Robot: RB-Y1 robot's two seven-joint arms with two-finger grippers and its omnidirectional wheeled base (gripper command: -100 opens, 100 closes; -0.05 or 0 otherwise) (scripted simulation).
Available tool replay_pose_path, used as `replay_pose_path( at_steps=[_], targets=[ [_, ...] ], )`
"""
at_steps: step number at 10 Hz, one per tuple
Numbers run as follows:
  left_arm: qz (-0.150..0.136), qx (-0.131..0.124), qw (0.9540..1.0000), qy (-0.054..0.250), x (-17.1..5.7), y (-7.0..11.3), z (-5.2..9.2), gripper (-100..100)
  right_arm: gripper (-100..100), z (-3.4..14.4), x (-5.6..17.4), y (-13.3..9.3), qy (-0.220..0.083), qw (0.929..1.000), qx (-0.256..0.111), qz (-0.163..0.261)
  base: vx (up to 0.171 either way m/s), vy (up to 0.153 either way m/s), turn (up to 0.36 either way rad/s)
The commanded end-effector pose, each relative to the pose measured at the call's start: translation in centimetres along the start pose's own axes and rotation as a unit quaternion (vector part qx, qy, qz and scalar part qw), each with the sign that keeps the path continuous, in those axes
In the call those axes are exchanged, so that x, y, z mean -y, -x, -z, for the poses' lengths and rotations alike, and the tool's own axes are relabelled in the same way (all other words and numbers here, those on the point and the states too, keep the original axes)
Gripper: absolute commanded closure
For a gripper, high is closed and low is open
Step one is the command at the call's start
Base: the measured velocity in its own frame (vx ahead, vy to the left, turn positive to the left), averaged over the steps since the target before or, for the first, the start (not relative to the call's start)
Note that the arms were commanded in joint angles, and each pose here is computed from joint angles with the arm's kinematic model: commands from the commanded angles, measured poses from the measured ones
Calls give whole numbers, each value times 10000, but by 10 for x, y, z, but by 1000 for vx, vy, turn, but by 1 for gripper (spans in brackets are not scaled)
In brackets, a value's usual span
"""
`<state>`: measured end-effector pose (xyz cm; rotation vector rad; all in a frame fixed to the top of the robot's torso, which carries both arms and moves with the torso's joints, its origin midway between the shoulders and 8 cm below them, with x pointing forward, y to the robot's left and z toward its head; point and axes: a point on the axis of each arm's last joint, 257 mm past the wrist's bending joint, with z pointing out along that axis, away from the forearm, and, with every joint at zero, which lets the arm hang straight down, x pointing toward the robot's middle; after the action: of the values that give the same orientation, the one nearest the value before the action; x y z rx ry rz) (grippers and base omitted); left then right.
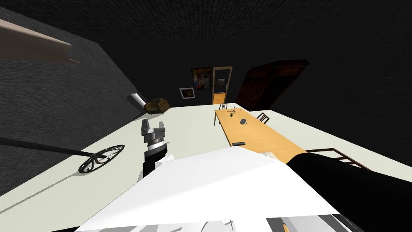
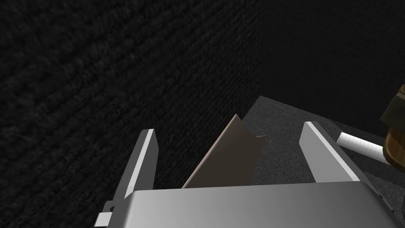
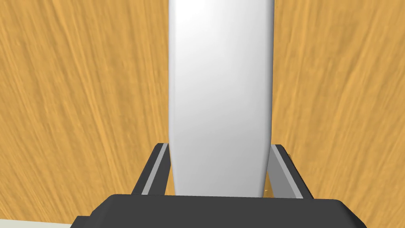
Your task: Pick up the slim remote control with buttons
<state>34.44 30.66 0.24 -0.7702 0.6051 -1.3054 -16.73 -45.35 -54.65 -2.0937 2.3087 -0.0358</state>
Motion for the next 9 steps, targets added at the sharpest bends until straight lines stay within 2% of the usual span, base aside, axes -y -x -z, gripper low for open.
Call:
replay_pose_path(
  at_steps=[1, 2, 3, 4, 7, 8, 9],
  targets=[
    [0, 0, 10000, 0, 0, 0, 0, 0, 100, 0, 0, 0, 0, 10000, 0, 0, 0, 0, 0],
    [0, 0, 10000, 0, 0, 0, 0, 0, 100, 0, 0, 0, -1, 10000, -1, 0, 0, 0, 0],
    [0, 0, 10000, 0, 0, 0, 0, 0, 0, 0, 0, 0, -1, 10000, -1, 0, 0, 0, 0],
    [0, 0, 10000, 0, 0, 0, 0, 0, 100, 10, -4, -5, 25, 10000, 7, 42, 32, 2, -78],
    [0, 0, 10000, 0, 0, 0, 0, 0, 100, 20, -7, -10, 57, 9999, 19, 92, 58, 10, -57],
    [0, 0, 10000, 0, 0, 0, 0, 0, 100, 19, -7, -9, 54, 9999, 17, 94, 17, 1, -1],
    [0, 0, 10000, 0, 0, 0, 0, 0, 0, 19, -7, -9, 53, 9999, 19, 86, 0, 0, 0]
  ],
)
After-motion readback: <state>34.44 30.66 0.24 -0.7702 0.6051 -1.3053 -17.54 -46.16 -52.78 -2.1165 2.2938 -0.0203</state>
